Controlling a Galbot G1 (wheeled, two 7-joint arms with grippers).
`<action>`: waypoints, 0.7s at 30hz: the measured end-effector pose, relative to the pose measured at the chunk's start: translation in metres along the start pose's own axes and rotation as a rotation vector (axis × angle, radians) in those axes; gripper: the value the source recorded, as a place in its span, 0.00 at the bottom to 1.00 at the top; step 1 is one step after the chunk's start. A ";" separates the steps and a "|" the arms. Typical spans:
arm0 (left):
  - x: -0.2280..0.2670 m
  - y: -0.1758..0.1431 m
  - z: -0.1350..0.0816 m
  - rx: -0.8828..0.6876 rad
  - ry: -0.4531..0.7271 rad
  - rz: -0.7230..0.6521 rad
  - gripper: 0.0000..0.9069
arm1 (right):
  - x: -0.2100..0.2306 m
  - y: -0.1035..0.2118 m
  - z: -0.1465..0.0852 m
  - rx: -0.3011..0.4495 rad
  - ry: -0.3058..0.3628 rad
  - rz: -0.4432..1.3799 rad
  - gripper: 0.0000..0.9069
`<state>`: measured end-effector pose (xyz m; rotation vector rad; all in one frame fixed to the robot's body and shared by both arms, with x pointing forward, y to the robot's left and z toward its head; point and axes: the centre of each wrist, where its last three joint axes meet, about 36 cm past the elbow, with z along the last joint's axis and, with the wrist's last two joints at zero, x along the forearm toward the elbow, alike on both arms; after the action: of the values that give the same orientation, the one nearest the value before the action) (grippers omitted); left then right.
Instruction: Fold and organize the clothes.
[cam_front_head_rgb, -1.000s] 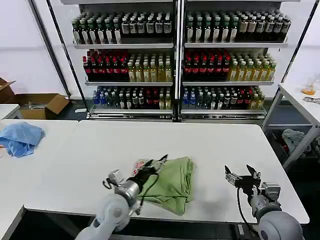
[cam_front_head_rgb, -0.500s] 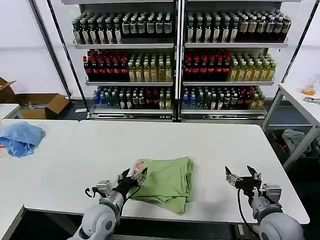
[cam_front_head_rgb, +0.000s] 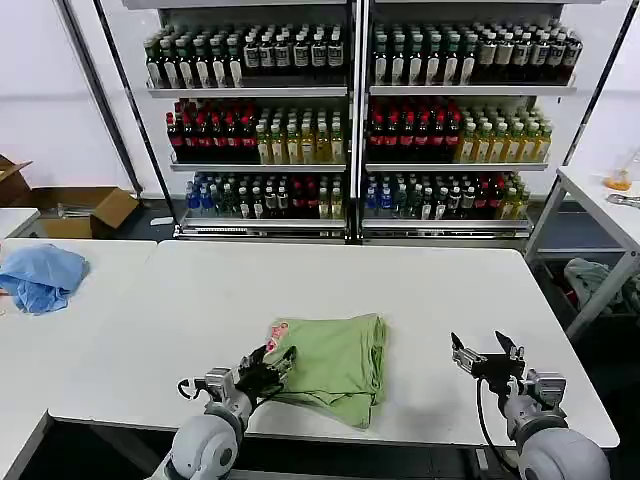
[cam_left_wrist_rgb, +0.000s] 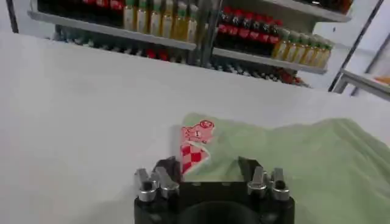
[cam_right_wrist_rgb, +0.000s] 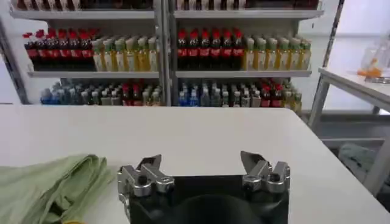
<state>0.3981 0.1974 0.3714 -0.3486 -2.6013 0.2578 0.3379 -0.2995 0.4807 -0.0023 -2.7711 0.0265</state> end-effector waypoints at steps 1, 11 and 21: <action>0.001 0.000 0.000 0.008 0.002 0.006 0.02 | 0.000 0.000 0.000 0.000 0.000 0.001 1.00; -0.001 0.003 -0.002 0.140 0.006 0.084 0.02 | 0.000 0.000 -0.001 0.000 -0.002 0.001 1.00; 0.000 0.014 -0.011 0.355 -0.010 0.159 0.02 | -0.001 -0.001 -0.002 0.003 -0.004 0.004 1.00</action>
<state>0.4063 0.2119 0.3776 -0.4252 -2.4752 0.7646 0.3391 -0.3009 0.4820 -0.0068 -2.7751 0.0311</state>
